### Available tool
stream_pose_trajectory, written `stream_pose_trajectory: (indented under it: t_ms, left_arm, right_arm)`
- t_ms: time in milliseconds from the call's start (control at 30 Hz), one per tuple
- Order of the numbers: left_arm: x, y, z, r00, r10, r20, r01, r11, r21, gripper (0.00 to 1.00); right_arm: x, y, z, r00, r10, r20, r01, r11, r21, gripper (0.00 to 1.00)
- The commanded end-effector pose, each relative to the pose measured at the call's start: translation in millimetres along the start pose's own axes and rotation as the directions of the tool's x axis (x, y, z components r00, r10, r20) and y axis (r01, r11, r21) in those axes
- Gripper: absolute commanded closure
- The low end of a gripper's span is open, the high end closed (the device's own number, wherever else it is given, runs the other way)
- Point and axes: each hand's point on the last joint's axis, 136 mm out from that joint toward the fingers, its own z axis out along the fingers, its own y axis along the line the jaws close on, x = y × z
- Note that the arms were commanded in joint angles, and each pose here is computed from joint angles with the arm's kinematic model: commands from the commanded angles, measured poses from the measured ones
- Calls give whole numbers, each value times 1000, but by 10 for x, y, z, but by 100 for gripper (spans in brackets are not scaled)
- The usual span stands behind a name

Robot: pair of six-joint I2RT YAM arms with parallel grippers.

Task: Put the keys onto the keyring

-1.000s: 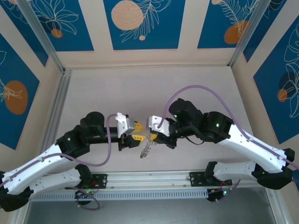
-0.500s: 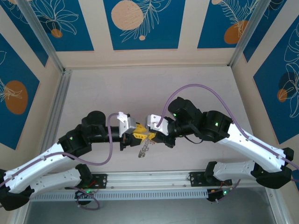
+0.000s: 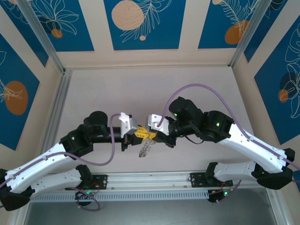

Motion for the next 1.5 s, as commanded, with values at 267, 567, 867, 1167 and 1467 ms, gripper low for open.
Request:
stream_pose_trajectory:
  t_ms: [267,567,867,1167,1467]
  left_arm:
    - [-52,-156,-10,999,4,36,-7,997,81,100]
    - [-193,-231,-132,994,27,110,-38,995,92,100]
    - [-251,-311,-147,988,23,152,-44,989,138,100]
    - [-273,-326,-182,985,25,172,-49,989,137,100]
    - [-324,-284,-198,979,28,201,-51,992,111,100]
  right_arm:
    - [-214,13,-132,993,-27,115,26,1000,10,100]
    - [-106,82,-167,987,23,157,-22,1000,-7,68]
    - [-36,85,-131,981,75,181,-71,997,-25,77]
    - [18,52,-8,983,91,161,-85,995,-42,85]
    - [132,82,6,981,104,161,-99,994,-42,88]
